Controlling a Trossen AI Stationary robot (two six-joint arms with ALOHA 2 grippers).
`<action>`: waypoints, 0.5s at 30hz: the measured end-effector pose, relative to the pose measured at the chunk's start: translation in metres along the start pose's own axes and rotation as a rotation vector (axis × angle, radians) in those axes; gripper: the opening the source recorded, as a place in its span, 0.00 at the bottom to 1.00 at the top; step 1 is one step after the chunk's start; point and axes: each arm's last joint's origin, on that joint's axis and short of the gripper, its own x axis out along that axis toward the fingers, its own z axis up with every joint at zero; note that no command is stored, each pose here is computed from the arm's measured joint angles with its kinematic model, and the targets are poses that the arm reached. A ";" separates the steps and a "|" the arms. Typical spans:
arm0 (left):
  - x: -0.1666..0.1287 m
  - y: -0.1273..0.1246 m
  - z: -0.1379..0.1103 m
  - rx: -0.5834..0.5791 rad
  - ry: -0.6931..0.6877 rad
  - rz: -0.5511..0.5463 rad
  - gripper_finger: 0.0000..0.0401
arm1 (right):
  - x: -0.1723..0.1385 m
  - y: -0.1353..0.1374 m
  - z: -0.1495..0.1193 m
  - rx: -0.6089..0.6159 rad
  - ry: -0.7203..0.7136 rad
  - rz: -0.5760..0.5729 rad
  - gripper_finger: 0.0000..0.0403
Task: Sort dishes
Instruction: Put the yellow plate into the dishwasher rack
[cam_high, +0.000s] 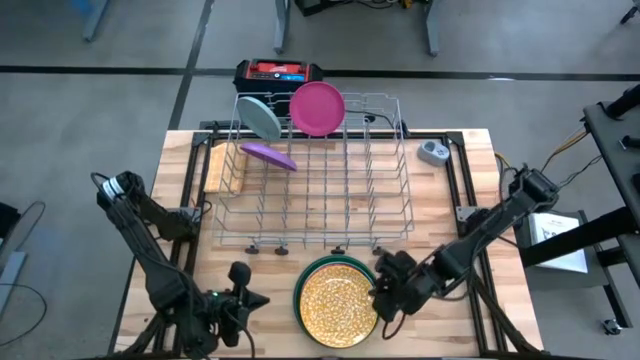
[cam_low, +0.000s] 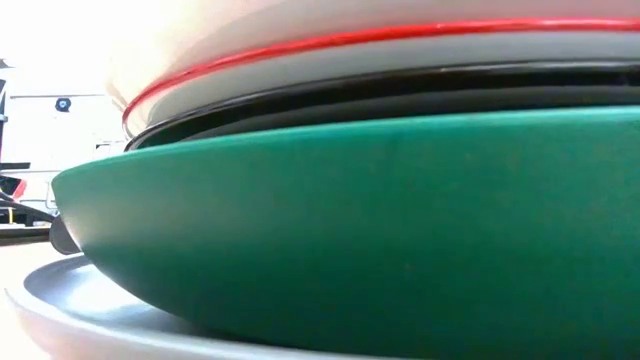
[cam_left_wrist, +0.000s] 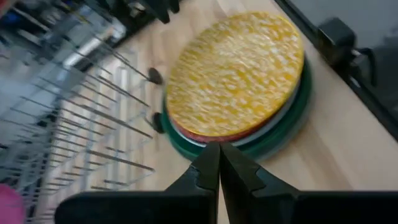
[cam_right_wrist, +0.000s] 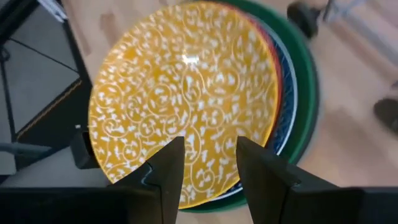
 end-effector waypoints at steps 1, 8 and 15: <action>0.002 -0.003 -0.001 -0.005 0.003 -0.020 0.00 | 0.005 0.000 -0.003 0.026 0.016 -0.010 0.35; 0.021 -0.025 -0.005 0.029 0.019 -0.072 0.00 | 0.014 0.005 -0.025 0.145 0.075 -0.061 0.40; 0.042 -0.041 -0.015 0.115 0.072 -0.052 0.00 | 0.010 0.002 -0.035 0.216 0.015 -0.114 0.43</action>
